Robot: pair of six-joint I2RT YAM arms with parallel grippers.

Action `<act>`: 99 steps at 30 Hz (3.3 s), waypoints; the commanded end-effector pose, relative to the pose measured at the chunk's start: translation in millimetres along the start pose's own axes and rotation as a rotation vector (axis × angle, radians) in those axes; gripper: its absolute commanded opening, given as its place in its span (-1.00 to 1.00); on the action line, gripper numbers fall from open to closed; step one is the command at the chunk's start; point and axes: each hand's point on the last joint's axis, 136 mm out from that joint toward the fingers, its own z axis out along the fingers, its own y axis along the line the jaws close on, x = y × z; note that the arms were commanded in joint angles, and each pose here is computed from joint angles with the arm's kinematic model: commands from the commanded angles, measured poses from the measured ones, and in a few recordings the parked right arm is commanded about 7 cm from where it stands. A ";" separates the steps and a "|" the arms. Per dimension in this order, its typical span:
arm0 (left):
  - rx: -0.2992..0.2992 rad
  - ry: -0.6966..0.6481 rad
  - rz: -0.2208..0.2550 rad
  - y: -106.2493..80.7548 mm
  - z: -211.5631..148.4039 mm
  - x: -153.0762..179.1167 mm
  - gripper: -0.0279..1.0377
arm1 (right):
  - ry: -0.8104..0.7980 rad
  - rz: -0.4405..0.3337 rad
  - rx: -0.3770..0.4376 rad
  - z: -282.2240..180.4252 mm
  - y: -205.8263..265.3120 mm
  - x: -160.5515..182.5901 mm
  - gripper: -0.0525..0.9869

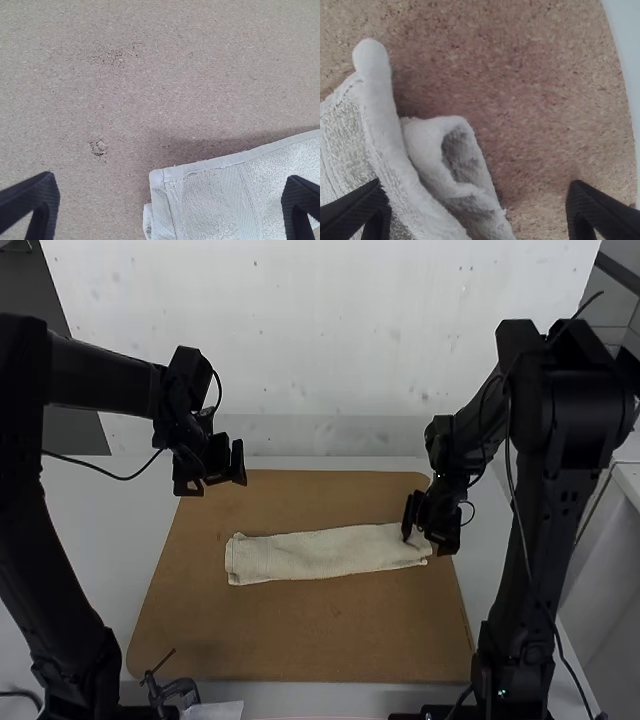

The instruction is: Fold the towel.

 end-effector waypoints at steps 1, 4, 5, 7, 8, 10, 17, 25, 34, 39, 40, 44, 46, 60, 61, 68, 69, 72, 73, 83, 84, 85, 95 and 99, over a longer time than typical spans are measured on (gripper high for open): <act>0.006 -0.020 -0.015 2.0 -5.1 -3.8 0.94 | 0.044 0.024 -0.008 14.8 0.5 3.5 0.31; 0.004 -0.023 -0.022 4.7 -5.1 -4.9 0.94 | 0.059 0.029 -0.003 20.7 1.2 4.8 -0.51; 0.003 -0.023 -0.023 5.2 -5.1 -5.1 0.94 | 0.064 0.030 -0.002 22.2 1.8 5.9 -0.68; 0.001 -0.021 -0.026 6.6 -5.0 -4.5 0.94 | 0.069 0.026 -0.001 23.8 3.3 7.3 -0.87; 0.001 -0.021 -0.028 7.1 -5.0 -4.7 0.94 | 0.071 0.026 0.001 23.8 2.8 8.0 -0.87; 0.000 -0.020 -0.028 7.4 -4.7 -4.1 0.94 | 0.075 0.026 0.001 23.5 2.9 8.4 -0.87; 0.003 -0.019 -0.028 7.7 -6.4 -0.4 0.94 | 0.066 0.066 0.009 17.3 -15.8 2.1 -0.87; 0.007 -0.034 -0.031 8.4 -14.0 2.8 0.94 | -0.016 0.144 0.023 -18.8 -73.7 -30.4 -0.87; 0.004 -0.049 -0.040 14.3 -22.1 7.9 0.94 | -0.116 0.248 0.058 -49.6 -142.1 -71.2 -0.87; 0.005 -0.052 -0.041 15.6 -24.3 10.5 0.94 | -0.150 0.306 0.070 -66.7 -166.0 -93.5 -0.87; 0.005 -0.052 -0.041 15.7 -24.4 10.9 0.94 | -0.149 0.307 0.071 -68.6 -165.9 -95.1 -0.87; 0.004 -0.051 -0.041 17.0 -24.9 13.5 0.94 | -0.106 0.264 0.062 -67.2 -145.0 -85.0 -0.87; 0.002 -0.046 -0.040 17.8 -23.7 15.9 0.94 | -0.101 0.223 0.049 -68.8 -124.6 -78.1 -0.87; -0.003 -0.028 -0.044 19.2 -16.6 19.3 0.94 | -0.053 -0.106 -0.093 -67.1 88.4 -30.2 -0.87; -0.004 -0.027 -0.045 19.8 -15.9 19.3 0.94 | -0.045 -0.121 -0.098 -66.8 98.9 -27.1 -0.87; -0.019 -0.008 -0.065 28.5 -10.0 22.1 0.94 | -0.026 -0.214 -0.126 -65.4 164.2 -9.4 -0.87; -0.020 -0.009 -0.067 29.5 -9.7 21.7 0.94 | -0.023 -0.221 -0.129 -63.5 171.9 -7.0 -0.87; -0.020 -0.012 -0.068 29.9 -9.4 20.7 0.94 | -0.009 -0.253 -0.135 -62.2 191.5 1.2 -0.87; -0.021 -0.009 -0.069 30.1 -8.6 21.2 0.94 | -0.006 -0.260 -0.129 -59.4 195.4 2.4 -0.87; -0.028 0.005 -0.075 36.7 -2.9 26.7 0.94 | 0.026 -0.279 -0.122 -50.1 205.7 12.6 -0.17; -0.028 0.007 -0.079 37.6 -2.3 27.0 0.94 | 0.021 -0.279 -0.140 -55.6 208.4 12.3 -0.16; -0.027 0.007 -0.081 38.2 -1.6 26.6 0.94 | 0.007 -0.280 -0.161 -64.8 211.4 10.8 -0.16; -0.017 -0.003 -0.070 34.0 -3.7 27.5 0.94 | -0.128 -0.238 -0.277 -135.6 205.7 -20.5 -0.16; -0.015 -0.005 -0.070 32.3 -4.4 27.4 0.94 | -0.105 -0.238 -0.214 -114.1 186.2 -20.0 -0.87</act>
